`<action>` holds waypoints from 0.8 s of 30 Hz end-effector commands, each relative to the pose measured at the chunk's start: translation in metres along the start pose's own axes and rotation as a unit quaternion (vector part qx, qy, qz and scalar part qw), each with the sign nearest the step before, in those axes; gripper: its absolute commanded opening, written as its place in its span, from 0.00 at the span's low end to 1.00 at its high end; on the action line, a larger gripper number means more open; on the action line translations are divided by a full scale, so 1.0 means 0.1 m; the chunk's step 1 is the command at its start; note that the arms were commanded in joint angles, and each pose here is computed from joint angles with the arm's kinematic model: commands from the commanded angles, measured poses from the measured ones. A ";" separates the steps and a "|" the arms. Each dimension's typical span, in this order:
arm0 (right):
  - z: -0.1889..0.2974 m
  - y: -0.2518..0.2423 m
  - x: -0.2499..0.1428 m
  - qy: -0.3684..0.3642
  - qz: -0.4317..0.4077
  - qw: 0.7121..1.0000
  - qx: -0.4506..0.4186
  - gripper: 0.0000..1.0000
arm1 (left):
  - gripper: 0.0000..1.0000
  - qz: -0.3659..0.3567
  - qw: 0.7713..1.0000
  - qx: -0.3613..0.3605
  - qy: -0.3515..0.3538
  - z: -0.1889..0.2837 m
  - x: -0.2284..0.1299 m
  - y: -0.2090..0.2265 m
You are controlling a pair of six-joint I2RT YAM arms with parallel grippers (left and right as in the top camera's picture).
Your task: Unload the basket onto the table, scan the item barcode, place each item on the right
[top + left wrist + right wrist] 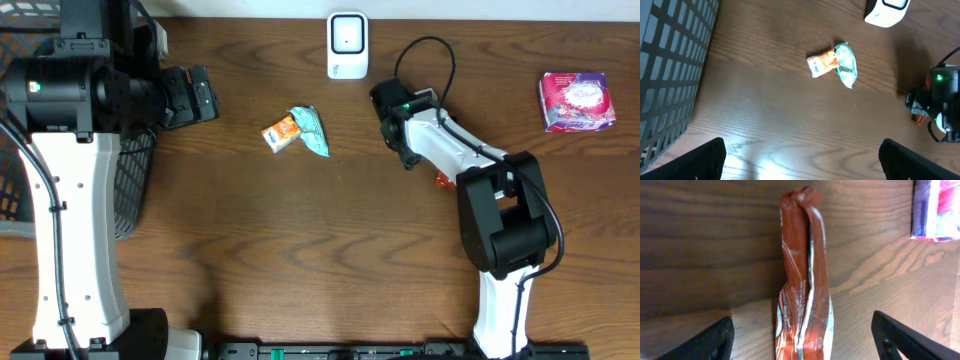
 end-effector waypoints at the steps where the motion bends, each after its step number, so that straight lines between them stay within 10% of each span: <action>1: -0.07 0.05 -0.05 0.003 0.027 0.999 0.026 0.80 | 0.98 0.003 1.000 -0.002 0.007 -0.03 0.00 -0.01; 14: -0.47 -0.01 -0.27 0.031 0.002 0.996 0.081 0.64 | 0.98 0.003 1.000 -0.002 0.007 -0.03 0.00 -0.01; 22: -0.44 0.02 -0.22 0.025 -0.001 0.995 0.100 0.03 | 0.98 0.003 1.000 -0.002 0.007 -0.03 0.00 -0.01; 24: -0.41 0.02 -0.17 0.026 -0.010 0.992 0.122 0.01 | 0.98 0.003 1.000 -0.002 0.007 -0.03 0.00 -0.01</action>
Point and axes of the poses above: each gripper's point midway between its finger pads, its own z axis back along the fingers, its own y axis along the line the jaws close on, x = y × z, the point moved 6 cm from there along z, back along the fingers, and after that the axes turned 9 degrees about z, right-handed, at the moved point
